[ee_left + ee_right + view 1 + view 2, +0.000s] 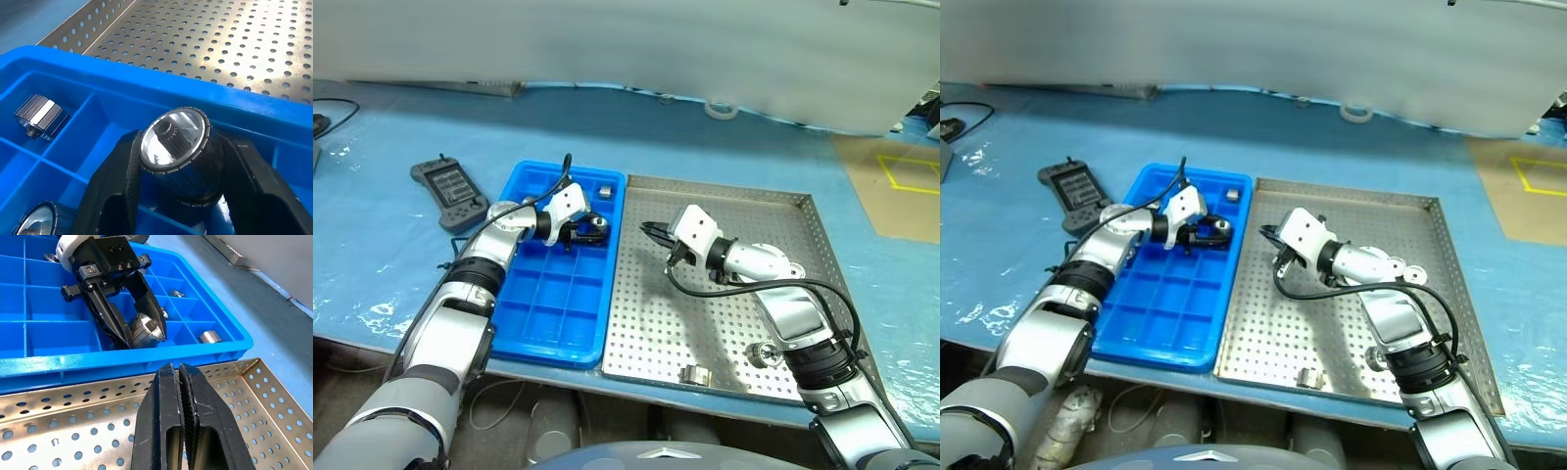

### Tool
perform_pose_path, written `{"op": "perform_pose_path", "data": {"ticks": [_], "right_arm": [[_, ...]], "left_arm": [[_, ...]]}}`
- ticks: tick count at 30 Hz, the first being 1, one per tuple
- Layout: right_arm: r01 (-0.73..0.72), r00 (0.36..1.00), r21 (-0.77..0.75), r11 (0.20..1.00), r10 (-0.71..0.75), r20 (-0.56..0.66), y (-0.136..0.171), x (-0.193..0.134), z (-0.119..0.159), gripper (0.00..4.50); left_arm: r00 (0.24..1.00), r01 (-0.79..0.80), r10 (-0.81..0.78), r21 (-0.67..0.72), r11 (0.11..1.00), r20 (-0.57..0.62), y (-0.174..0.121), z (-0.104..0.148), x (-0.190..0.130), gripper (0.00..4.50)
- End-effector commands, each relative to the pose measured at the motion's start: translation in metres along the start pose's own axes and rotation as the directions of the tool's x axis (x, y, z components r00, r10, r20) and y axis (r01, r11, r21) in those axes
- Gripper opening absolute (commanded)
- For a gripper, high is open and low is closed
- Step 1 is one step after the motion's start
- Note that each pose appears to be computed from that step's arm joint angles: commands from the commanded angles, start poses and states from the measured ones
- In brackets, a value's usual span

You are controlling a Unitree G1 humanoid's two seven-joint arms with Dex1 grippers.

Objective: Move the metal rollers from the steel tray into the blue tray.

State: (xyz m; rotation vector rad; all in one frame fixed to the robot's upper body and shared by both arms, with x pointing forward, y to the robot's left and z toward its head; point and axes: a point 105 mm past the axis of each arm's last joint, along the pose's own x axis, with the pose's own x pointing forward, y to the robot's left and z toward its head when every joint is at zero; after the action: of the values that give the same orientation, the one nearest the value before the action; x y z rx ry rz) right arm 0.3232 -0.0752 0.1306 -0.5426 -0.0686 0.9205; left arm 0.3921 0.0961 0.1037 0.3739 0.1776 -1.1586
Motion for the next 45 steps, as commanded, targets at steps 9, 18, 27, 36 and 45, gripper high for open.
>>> {"op": "perform_pose_path", "data": {"ticks": [9,18,27,36,45], "right_arm": [[0.007,0.998,-0.084,0.996,-0.002,0.065,-0.010,0.000,0.023,0.08],[0.039,0.990,-0.022,0.999,-0.035,0.138,-0.020,-0.005,0.034,0.69],[0.181,0.977,0.031,0.983,-0.183,0.112,-0.038,0.000,0.028,2.49],[0.229,0.962,0.049,0.972,-0.233,0.141,-0.043,0.003,0.034,2.49],[0.203,0.965,0.058,0.977,-0.210,0.157,-0.036,0.005,0.040,2.49]], "left_arm": [[0.883,0.089,0.074,-0.321,0.943,0.463,0.011,0.099,-0.007,1.90],[0.864,0.135,0.099,-0.417,0.899,0.493,0.008,0.099,0.000,1.90],[0.731,0.362,0.189,-0.608,0.707,0.656,0.015,0.138,0.000,1.90],[0.817,0.438,0.097,-0.720,0.538,0.569,-0.008,0.125,0.025,1.90],[0.829,0.402,0.125,-0.737,0.543,0.545,-0.002,0.120,0.033,1.90]]}}
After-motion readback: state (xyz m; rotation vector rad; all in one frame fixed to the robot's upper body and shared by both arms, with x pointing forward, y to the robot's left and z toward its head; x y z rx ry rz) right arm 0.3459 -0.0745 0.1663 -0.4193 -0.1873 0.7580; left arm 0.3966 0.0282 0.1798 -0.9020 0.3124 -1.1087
